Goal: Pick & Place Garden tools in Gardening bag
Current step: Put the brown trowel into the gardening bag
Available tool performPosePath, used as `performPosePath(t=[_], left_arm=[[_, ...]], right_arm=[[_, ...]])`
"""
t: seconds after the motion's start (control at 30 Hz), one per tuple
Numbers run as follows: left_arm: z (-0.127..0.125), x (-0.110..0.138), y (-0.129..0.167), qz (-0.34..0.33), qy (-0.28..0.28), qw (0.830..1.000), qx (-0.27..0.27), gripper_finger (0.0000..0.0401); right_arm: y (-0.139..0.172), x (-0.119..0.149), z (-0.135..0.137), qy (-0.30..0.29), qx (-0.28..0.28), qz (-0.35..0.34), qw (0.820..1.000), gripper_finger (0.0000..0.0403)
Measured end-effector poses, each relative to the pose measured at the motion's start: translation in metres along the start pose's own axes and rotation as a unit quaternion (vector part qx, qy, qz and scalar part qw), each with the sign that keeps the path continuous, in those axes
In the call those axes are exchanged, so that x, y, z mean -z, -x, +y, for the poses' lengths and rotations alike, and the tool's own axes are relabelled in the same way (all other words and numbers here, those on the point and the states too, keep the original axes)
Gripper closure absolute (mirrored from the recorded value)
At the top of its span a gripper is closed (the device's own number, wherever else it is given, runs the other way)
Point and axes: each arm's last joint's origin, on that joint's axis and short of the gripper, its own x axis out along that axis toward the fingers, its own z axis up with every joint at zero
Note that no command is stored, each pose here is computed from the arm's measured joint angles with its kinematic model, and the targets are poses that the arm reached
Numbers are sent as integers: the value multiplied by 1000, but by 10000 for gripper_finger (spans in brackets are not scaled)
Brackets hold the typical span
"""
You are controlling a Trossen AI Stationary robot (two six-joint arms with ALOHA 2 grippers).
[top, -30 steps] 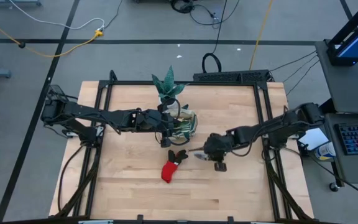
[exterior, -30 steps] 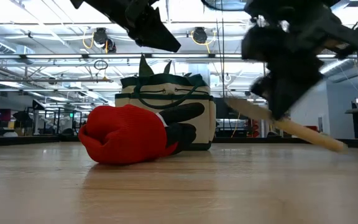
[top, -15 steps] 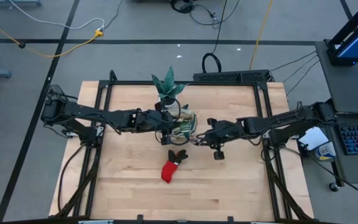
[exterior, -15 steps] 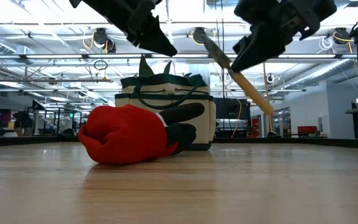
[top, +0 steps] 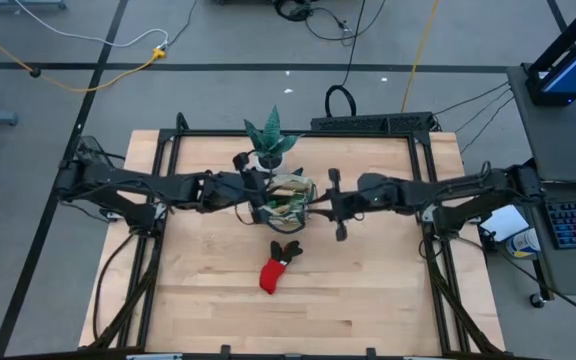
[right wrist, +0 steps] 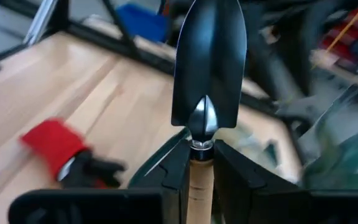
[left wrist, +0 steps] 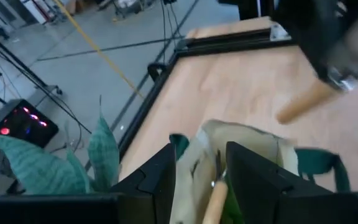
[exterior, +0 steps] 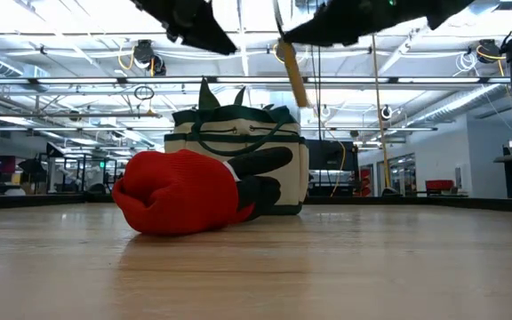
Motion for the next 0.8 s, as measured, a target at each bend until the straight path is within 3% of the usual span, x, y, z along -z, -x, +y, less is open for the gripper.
performPosePath(t=[0.4,0.8], left_arm=[[6,-9,14,-31,13,999,-2,254],[5,-8,14,-26,14,1000,-2,254]], right_arm=[[-12,-5,-26,16,75,-91,993,351],[-48,40,-34,-54,102,17,993,380]])
